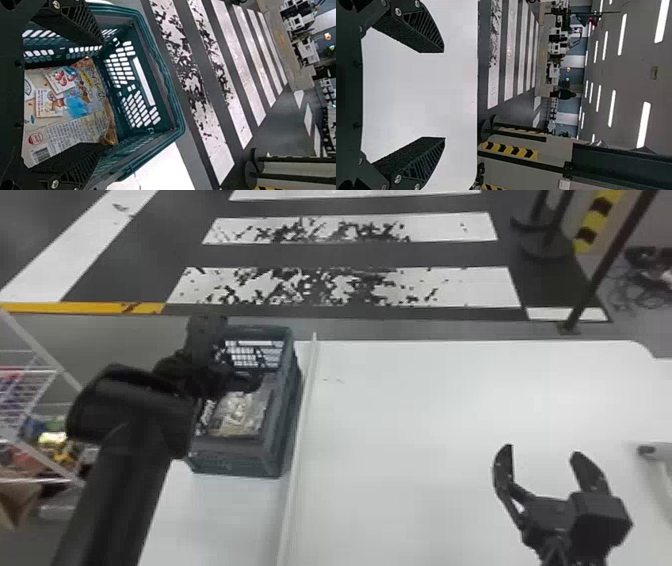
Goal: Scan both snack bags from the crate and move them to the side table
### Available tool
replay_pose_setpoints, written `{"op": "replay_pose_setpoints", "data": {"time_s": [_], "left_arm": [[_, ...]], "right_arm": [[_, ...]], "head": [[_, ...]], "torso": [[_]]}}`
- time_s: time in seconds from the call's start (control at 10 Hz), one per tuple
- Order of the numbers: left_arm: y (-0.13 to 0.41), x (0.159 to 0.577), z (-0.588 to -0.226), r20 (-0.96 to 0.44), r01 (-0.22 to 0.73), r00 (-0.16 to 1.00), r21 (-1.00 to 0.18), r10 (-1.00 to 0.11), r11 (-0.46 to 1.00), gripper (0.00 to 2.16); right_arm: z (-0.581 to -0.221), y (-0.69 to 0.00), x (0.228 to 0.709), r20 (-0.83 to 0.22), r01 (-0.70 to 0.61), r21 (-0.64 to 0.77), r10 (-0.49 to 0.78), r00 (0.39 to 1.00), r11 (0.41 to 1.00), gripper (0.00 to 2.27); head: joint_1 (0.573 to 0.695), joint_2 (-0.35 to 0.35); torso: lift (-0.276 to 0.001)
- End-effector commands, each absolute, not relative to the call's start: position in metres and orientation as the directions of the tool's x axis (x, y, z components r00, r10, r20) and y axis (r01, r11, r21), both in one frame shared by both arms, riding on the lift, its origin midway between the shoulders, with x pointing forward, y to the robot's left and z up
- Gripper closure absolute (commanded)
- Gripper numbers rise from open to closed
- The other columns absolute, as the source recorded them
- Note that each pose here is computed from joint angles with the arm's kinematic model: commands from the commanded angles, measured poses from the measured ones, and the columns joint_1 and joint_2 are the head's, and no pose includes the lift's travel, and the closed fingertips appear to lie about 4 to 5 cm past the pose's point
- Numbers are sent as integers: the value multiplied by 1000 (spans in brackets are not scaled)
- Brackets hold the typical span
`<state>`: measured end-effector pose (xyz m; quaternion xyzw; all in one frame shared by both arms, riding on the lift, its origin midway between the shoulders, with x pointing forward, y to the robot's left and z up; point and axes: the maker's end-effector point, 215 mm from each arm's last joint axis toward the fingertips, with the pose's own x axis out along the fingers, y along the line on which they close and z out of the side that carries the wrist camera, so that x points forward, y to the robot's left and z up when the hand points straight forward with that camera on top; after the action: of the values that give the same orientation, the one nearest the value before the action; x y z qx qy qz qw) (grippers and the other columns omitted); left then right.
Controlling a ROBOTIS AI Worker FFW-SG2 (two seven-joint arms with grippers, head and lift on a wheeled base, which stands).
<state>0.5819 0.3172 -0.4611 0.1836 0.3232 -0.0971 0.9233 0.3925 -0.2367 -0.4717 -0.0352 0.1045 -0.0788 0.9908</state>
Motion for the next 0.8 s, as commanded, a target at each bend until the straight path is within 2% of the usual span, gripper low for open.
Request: {"op": "replay_pose_setpoints", "data": {"time_s": [0.0, 0.7], "left_arm": [[320, 582, -468, -660, 312, 750, 316, -28, 896, 90], [324, 573, -517, -773, 392, 635, 317, -5, 864, 90]], "right_arm": [[-472, -239, 391, -203, 152, -89, -167, 965, 984, 151], [-471, -234, 397, -199, 139, -84, -153, 968, 987, 151]], "head": [[695, 92], [695, 89]], "torso": [[-29], [-29]]}}
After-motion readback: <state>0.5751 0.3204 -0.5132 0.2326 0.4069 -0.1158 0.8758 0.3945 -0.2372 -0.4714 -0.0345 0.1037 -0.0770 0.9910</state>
